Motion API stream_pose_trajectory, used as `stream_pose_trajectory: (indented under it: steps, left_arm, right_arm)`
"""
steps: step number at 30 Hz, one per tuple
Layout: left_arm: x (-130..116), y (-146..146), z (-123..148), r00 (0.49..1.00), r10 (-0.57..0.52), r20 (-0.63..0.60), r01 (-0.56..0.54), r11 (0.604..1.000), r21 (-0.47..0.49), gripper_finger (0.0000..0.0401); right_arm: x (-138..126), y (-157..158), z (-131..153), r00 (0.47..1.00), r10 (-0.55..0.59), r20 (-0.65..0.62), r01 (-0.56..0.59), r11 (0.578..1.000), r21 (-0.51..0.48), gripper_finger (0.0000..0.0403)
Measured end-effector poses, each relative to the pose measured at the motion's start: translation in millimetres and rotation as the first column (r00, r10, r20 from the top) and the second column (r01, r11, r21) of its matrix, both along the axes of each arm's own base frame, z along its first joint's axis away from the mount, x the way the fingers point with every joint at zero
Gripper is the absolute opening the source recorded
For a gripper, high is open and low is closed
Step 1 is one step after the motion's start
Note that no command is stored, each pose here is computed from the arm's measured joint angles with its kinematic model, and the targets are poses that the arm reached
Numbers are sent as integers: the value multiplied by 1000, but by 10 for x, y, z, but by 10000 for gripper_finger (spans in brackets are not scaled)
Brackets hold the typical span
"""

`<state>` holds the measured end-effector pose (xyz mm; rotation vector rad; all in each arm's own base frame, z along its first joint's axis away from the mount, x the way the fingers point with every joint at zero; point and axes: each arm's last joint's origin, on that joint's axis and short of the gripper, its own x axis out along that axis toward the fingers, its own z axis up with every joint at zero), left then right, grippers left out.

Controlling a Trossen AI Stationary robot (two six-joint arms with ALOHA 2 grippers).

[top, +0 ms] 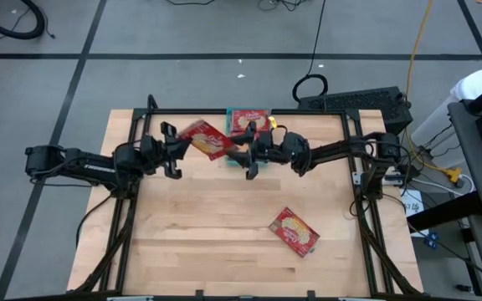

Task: Sort popcorn bags into baskets
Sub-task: Put the red popcorn bag into the blue bin

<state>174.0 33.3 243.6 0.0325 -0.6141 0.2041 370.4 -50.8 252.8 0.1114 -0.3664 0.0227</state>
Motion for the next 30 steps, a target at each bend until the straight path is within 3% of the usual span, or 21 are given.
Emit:
stream_pose_trajectory:
  steps: [6, 11, 16, 19, 26, 30]
  left_arm:
    - [5, -16, -1, 1000, -27, -12, 28, 997, 68, 9]
    - [8, -15, -7, 1000, 4, -25, -1, 994, 108, 11]
    - [37, 12, -57, 993, 79, -88, -70, 992, 100, 26]
    - [50, 31, -89, 985, 124, -121, -116, 991, 70, 65]
    - [76, 92, -209, 939, 237, -250, -262, 962, -73, 151]
    - [100, 106, -299, 920, 217, -327, -277, 950, -148, 179]
  right_arm:
    - [4, -109, -54, 998, 12, -61, -8, 998, 55, 103]
    - [9, -134, -90, 995, -6, -99, 9, 1000, 28, 17]
    - [-48, -369, -97, 990, 23, -142, -16, 999, 52, 15]
    - [-140, -597, -70, 975, 101, -196, -84, 992, 95, 9]
    - [-494, -1085, 87, 937, 114, -331, -63, 985, 159, 6]
    - [-621, -1323, 282, 852, 62, -520, -10, 995, 103, 6]
